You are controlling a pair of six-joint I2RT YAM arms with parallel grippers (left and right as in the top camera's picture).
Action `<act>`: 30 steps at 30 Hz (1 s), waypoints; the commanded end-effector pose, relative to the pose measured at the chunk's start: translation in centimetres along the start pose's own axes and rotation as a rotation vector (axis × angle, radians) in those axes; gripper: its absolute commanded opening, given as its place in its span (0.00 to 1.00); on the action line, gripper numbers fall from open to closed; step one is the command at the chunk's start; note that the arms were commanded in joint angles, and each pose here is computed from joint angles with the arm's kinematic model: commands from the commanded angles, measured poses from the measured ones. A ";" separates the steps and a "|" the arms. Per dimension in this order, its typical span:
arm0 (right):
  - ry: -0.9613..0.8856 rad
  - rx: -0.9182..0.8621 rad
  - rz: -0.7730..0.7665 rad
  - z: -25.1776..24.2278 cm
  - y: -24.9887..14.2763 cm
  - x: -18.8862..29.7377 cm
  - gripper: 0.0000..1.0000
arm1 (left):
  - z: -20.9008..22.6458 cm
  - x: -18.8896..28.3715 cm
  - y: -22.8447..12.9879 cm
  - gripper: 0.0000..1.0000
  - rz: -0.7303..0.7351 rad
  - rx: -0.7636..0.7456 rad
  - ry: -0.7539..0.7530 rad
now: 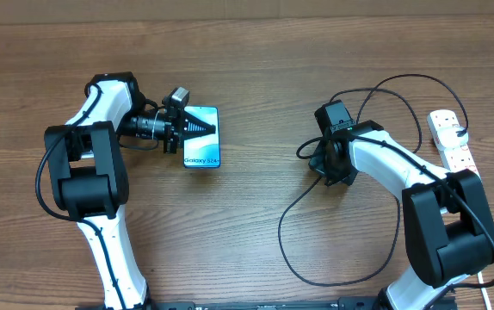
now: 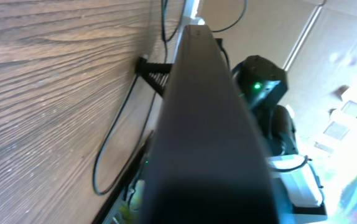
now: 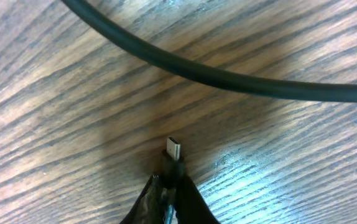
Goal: Plug charger to phone and switch on socket
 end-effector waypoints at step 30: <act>1.264 0.865 0.193 8.6 -8.1 14.7 0.04 | -10.5 0.9 -6.4 0.04 -0.086 -0.455 -0.255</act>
Point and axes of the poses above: each gripper's point midway between its finger pads, its own x axis back along the fingers, its own z axis along the line the jaws close on, y = z × x, the point moved 7 cm from there along x, back along the fingers, and after that the axes turned 8 degrees about x, right-handed, at the moved point
